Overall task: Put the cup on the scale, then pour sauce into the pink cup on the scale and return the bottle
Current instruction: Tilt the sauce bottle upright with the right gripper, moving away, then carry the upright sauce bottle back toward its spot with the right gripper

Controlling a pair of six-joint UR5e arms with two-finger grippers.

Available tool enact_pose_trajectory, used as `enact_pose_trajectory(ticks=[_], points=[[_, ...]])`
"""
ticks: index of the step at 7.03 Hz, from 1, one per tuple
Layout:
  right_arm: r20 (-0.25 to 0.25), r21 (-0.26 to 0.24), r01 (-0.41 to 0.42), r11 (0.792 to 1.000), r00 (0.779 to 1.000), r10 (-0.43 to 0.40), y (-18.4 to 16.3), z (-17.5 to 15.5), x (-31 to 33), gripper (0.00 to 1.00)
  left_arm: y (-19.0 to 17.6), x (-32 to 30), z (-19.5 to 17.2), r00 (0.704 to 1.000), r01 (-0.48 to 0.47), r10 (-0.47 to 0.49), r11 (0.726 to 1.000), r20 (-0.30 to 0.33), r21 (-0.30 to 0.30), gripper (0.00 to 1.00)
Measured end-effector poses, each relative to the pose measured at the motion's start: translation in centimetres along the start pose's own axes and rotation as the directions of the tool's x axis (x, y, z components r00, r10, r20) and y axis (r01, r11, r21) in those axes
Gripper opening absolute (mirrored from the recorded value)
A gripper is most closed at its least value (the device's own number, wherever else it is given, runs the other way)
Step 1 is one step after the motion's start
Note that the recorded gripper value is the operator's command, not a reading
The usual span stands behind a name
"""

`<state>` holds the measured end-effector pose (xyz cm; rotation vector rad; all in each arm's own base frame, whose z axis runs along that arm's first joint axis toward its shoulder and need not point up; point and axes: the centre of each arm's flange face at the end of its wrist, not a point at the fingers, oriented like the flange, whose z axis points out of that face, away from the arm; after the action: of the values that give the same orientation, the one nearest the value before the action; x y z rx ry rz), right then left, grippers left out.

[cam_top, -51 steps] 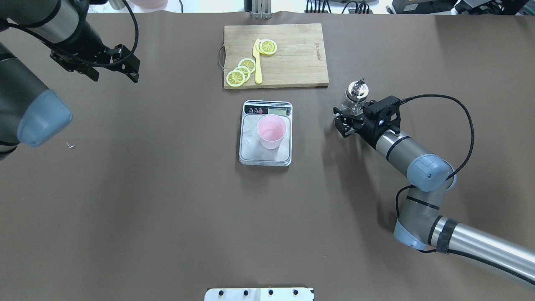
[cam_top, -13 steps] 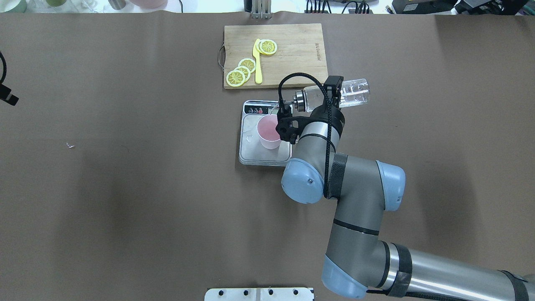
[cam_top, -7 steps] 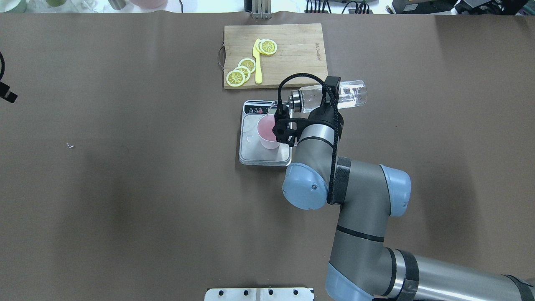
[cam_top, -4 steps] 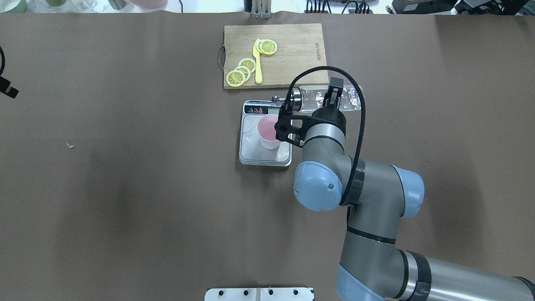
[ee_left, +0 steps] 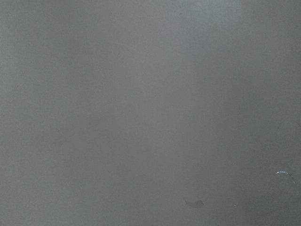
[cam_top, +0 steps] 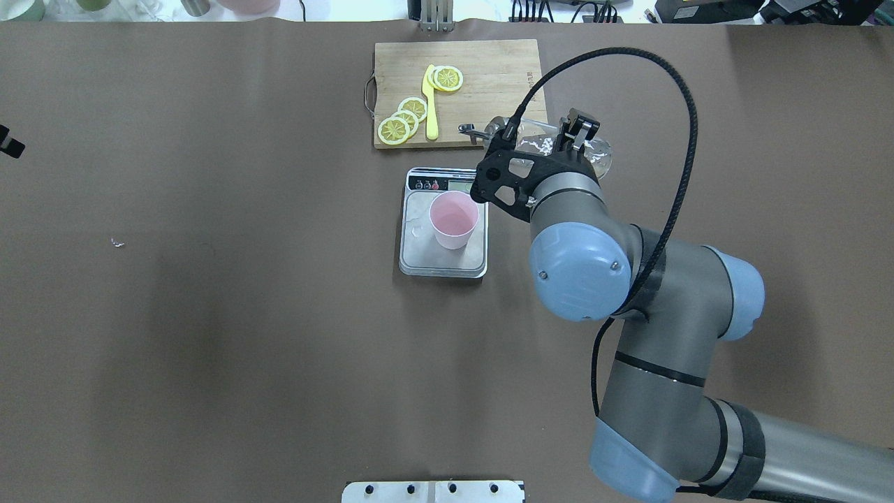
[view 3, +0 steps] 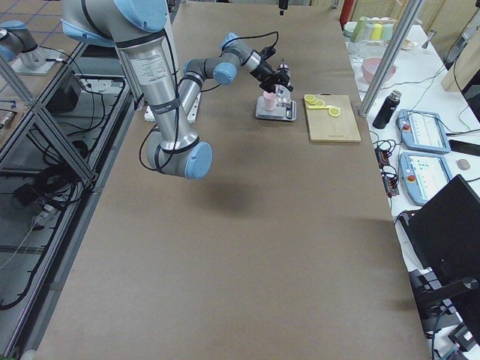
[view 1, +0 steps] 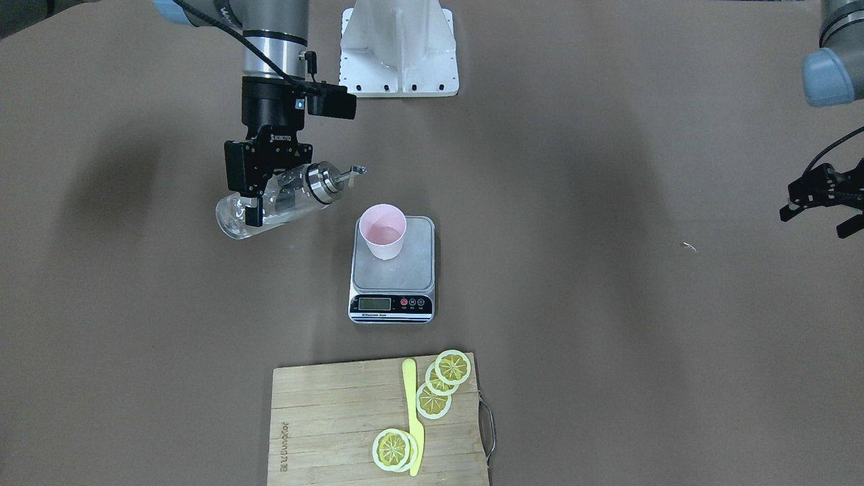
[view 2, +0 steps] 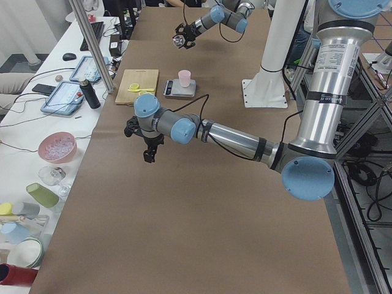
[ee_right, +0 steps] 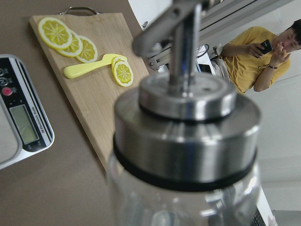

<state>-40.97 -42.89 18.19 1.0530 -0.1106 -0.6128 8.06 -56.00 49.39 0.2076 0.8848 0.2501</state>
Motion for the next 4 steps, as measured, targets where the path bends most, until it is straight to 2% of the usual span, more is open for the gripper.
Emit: enact_pose_trajectory(ticks=[1,2,3,4], points=[[0.045,0.036,-0.129,0.991,0.991,0.127,0.3,-0.4,1.5,0.12,-0.1,0.0,0.0,1.000,0.000,0.000,1.000,-0.001,0.000,0.97],[0.102,0.070,-0.280,0.957,0.957,0.273,1.1,-0.4,2.5,0.11,-0.2,0.1,-0.1,1.000,-0.003,0.003,1.000,0.001,0.002,0.97],[0.158,0.083,-0.413,0.907,0.904,0.398,2.1,-0.2,3.2,0.11,-0.5,0.3,-0.2,1.000,-0.007,0.007,1.000,0.003,0.007,0.97],[0.196,0.085,-0.491,0.867,0.861,0.469,3.5,0.2,3.7,0.12,-0.9,0.6,-0.5,1.000,-0.013,0.013,1.000,0.004,0.013,0.97]])
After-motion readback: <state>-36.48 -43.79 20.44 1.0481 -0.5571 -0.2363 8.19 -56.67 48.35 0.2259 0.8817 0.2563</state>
